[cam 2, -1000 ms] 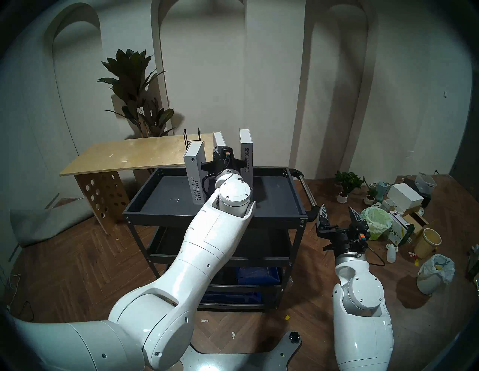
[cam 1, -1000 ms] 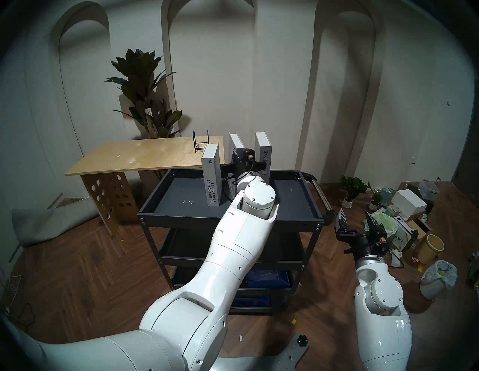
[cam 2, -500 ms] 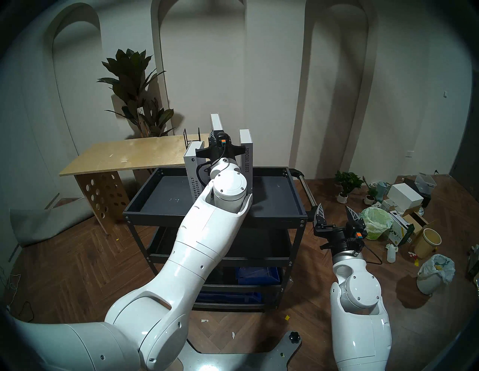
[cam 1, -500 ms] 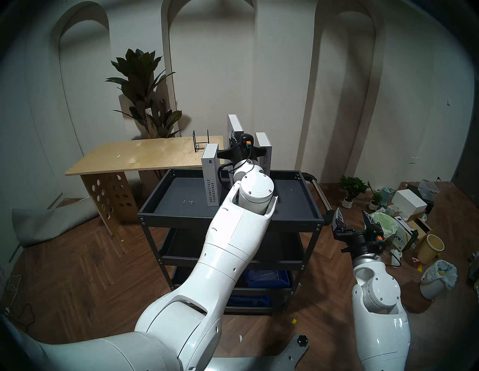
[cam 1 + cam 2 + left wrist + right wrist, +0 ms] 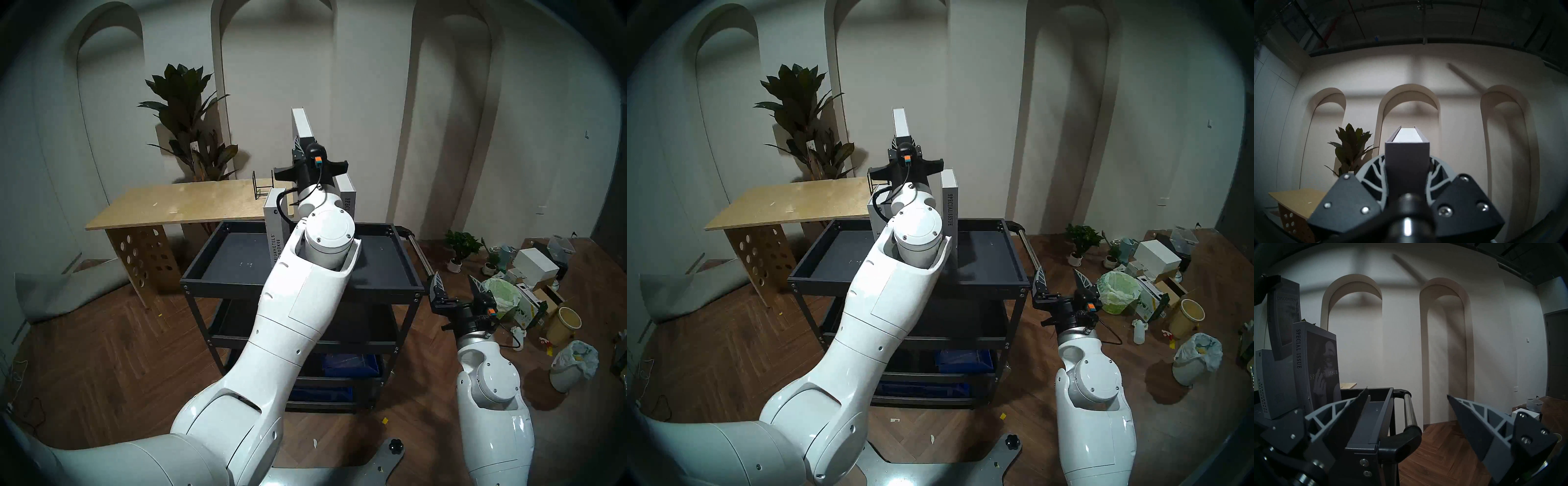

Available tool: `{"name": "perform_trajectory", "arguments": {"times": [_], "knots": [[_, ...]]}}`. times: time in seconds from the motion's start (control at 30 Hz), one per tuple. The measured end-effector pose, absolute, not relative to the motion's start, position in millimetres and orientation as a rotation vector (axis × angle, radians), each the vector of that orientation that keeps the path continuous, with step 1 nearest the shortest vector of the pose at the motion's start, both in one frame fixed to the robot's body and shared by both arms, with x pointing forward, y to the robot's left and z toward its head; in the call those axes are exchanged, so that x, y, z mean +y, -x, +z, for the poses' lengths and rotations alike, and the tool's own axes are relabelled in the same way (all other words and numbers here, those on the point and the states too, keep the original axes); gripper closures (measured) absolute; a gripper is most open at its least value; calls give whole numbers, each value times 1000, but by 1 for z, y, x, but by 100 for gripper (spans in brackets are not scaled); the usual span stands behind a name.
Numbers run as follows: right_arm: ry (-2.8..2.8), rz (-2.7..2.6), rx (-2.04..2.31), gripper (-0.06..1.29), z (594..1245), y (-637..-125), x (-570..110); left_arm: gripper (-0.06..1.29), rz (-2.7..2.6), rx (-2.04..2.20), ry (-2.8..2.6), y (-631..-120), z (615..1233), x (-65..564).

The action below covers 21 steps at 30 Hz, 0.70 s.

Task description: Sort the books onto the shelf by size, largest to the left

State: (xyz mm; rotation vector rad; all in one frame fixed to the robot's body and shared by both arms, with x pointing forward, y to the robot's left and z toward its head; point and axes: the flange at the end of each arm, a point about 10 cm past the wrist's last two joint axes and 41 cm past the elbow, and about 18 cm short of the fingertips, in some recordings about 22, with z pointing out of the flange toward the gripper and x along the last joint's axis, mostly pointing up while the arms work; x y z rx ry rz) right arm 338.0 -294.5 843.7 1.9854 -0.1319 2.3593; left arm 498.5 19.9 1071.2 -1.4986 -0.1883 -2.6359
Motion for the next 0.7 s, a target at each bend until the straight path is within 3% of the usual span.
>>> {"name": "perform_trajectory", "arguments": {"times": [0.7], "knots": [[-2016, 2396, -79, 0, 843, -343, -272, 95, -2722, -96, 1436, -465, 1114, 70]]}}
